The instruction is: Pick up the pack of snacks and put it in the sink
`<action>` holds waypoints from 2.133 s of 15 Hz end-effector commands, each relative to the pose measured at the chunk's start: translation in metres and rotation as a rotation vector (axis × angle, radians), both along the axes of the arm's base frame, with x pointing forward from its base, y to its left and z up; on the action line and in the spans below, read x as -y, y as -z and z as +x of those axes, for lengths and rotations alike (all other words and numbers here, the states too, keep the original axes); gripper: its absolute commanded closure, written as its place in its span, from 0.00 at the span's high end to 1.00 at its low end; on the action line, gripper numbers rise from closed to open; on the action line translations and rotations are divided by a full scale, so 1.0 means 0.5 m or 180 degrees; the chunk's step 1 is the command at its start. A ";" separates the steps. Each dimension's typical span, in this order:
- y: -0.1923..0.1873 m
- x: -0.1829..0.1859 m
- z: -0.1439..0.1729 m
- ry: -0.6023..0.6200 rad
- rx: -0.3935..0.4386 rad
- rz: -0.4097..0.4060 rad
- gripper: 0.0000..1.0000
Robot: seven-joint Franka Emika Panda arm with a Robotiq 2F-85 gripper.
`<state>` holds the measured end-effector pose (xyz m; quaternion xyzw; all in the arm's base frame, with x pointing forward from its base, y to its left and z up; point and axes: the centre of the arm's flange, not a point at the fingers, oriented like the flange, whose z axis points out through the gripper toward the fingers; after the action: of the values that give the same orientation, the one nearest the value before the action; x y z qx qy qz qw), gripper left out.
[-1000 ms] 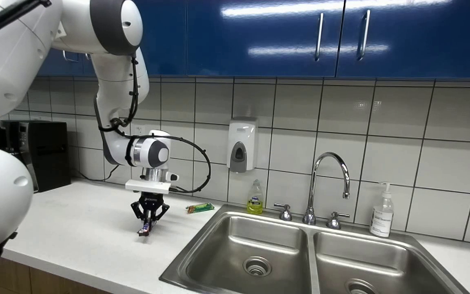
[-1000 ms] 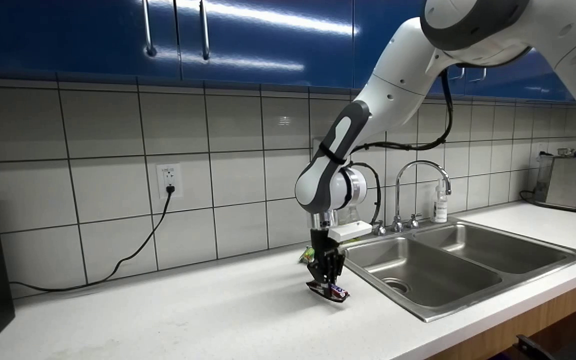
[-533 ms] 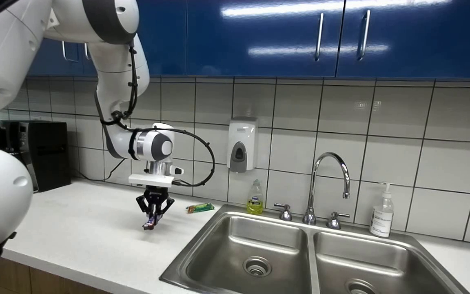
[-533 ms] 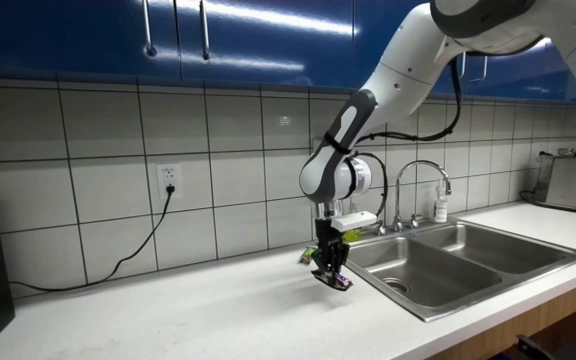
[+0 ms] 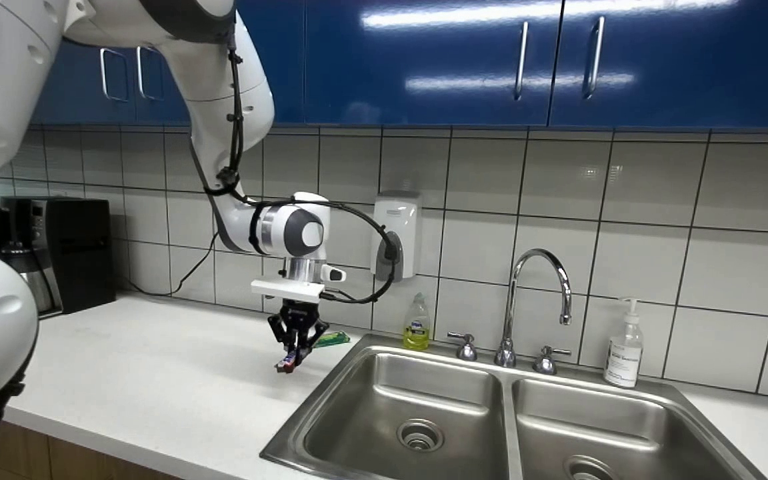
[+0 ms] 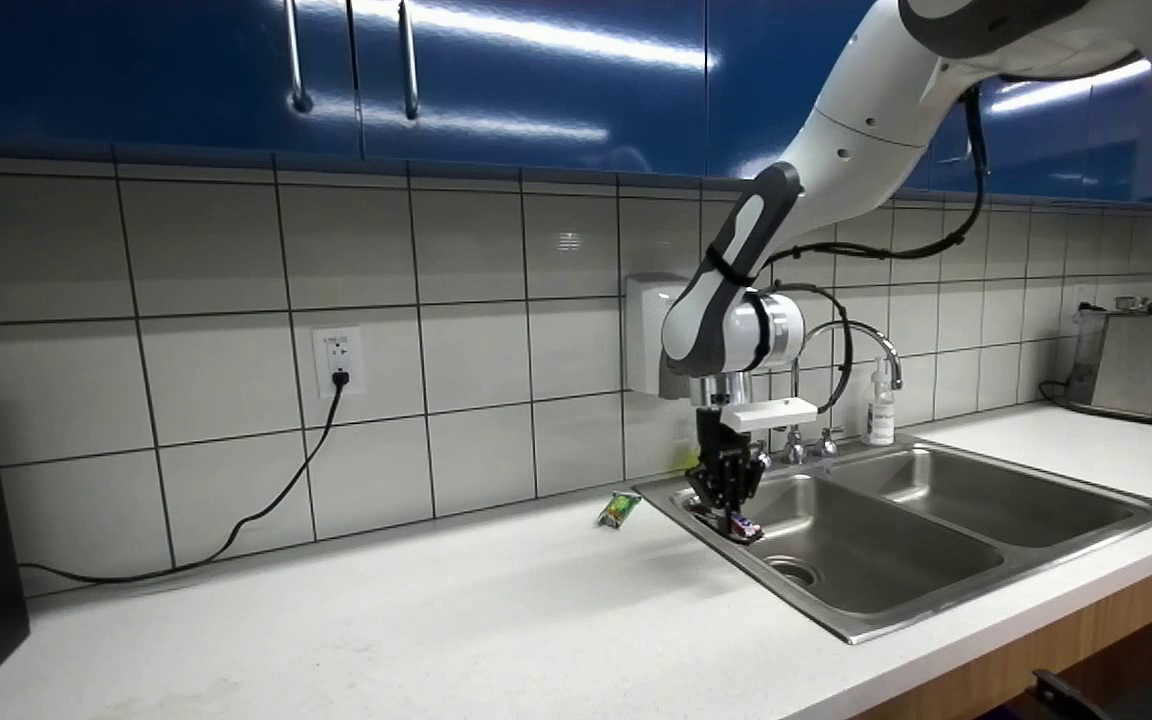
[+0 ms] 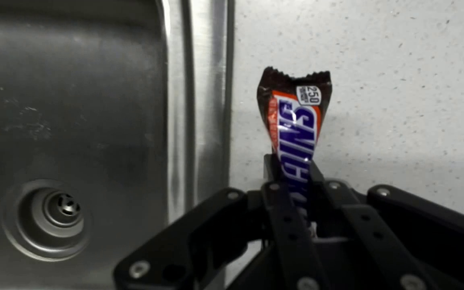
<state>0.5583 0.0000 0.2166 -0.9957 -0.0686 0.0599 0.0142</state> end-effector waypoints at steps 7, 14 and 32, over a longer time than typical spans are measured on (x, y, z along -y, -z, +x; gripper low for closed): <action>0.004 0.272 -0.041 0.0994 -0.0020 0.0022 0.04; 0.090 0.401 -0.005 0.1425 -0.0052 0.0068 0.04; 0.385 0.565 0.106 0.1803 -0.0117 -0.0082 0.04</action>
<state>0.5931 -0.2691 0.0405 -0.9779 0.1960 0.0706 0.0158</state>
